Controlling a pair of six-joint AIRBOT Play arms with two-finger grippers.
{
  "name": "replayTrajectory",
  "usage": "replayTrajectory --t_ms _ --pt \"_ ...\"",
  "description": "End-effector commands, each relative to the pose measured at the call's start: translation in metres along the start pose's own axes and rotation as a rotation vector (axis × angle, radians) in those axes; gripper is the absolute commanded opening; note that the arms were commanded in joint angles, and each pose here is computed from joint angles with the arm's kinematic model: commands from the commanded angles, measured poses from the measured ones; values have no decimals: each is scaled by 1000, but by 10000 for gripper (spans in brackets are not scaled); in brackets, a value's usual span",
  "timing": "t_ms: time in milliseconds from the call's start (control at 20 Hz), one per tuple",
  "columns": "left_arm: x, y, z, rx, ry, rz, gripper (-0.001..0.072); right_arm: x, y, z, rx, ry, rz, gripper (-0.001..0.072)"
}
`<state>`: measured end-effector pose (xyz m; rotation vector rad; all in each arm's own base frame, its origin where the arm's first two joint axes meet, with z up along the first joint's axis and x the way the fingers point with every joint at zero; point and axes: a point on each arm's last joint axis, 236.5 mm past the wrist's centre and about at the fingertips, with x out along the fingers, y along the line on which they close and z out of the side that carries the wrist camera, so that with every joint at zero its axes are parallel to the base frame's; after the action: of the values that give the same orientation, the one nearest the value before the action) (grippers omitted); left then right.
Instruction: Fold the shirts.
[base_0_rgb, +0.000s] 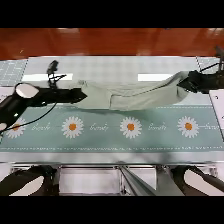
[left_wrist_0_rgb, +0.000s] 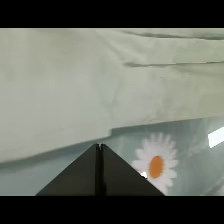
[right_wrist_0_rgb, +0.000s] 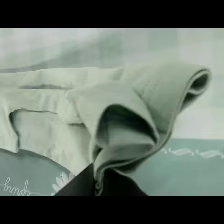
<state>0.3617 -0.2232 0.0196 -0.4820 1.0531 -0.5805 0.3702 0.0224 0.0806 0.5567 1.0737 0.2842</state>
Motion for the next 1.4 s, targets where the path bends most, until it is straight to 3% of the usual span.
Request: replayTrajectory --t_ms 0,250,550,650,850,1100,1350 --pt "71 -66 -12 92 139 -90 15 -38 26 -31 -39 -68 -8 32" --pt "165 -165 -78 190 450 -224 15 -65 58 -65 -42 -148 40 32" --pt "203 -216 -171 283 682 -282 15 -76 75 -74 -57 -168 78 32" --pt "199 -215 -157 279 667 -286 16 -76 75 -74 -56 -169 79 32" --pt "153 -171 -64 203 593 -261 16 -76 84 -69 -55 -190 115 32" --pt "36 -87 49 173 290 -82 16 -30 142 -53 -78 -161 297 32" --pt "-85 -38 44 118 39 10 16 85 213 -57 -119 -15 384 32"
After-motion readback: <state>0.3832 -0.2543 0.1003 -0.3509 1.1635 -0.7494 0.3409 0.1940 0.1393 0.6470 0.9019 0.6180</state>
